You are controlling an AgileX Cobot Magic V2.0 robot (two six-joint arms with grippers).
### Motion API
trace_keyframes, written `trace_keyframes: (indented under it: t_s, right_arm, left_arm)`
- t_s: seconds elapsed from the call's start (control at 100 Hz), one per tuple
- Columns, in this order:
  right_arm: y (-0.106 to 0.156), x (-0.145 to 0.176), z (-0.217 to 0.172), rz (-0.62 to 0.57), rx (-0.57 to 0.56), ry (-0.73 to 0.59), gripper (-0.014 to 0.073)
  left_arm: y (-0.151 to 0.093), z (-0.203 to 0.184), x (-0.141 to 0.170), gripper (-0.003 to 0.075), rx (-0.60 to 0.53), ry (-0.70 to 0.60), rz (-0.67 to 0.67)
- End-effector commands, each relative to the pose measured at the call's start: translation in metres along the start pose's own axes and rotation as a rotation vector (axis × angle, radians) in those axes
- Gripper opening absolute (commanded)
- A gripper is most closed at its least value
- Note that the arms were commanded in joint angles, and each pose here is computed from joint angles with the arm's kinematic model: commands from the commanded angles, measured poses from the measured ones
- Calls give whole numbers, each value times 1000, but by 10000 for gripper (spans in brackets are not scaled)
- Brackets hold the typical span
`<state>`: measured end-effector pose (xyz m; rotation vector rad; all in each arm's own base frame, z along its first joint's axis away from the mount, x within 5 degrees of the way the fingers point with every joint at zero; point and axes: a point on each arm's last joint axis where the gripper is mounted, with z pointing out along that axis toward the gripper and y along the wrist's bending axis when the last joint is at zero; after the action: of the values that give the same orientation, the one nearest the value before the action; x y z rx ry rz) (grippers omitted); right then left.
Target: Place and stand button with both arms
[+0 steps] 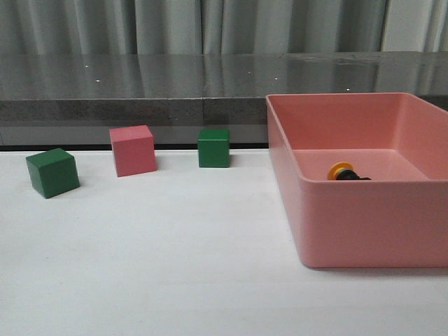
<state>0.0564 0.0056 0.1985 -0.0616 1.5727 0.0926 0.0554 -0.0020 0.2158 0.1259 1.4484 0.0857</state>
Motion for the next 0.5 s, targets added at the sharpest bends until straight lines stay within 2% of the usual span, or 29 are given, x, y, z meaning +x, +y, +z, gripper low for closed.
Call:
trace_keyframes:
  t_s: [0.0, 0.16, 0.33, 0.4, 0.49]
  right_arm:
    - [0, -14, -3, -5, 3, -131, -62]
    - [0, -17, -3, -4, 2, -163, -62]
    - [0, -41, -8, 65, -1, -303, -62]
    - [0, -55, -11, 85, -4, -311, -62]
    - [1, -79, -12, 84, -11, -245, -62]
  left_arm:
    - [-2, -2, 6, -20, 0, -62, -8]
    - [-2, -2, 6, -20, 0, -62, -8]
    - [-2, -2, 6, -20, 0, -62, -8]
    - [-2, -2, 6, -20, 0, -62, -8]
    - [-2, -2, 6, -20, 0, -62, -8]
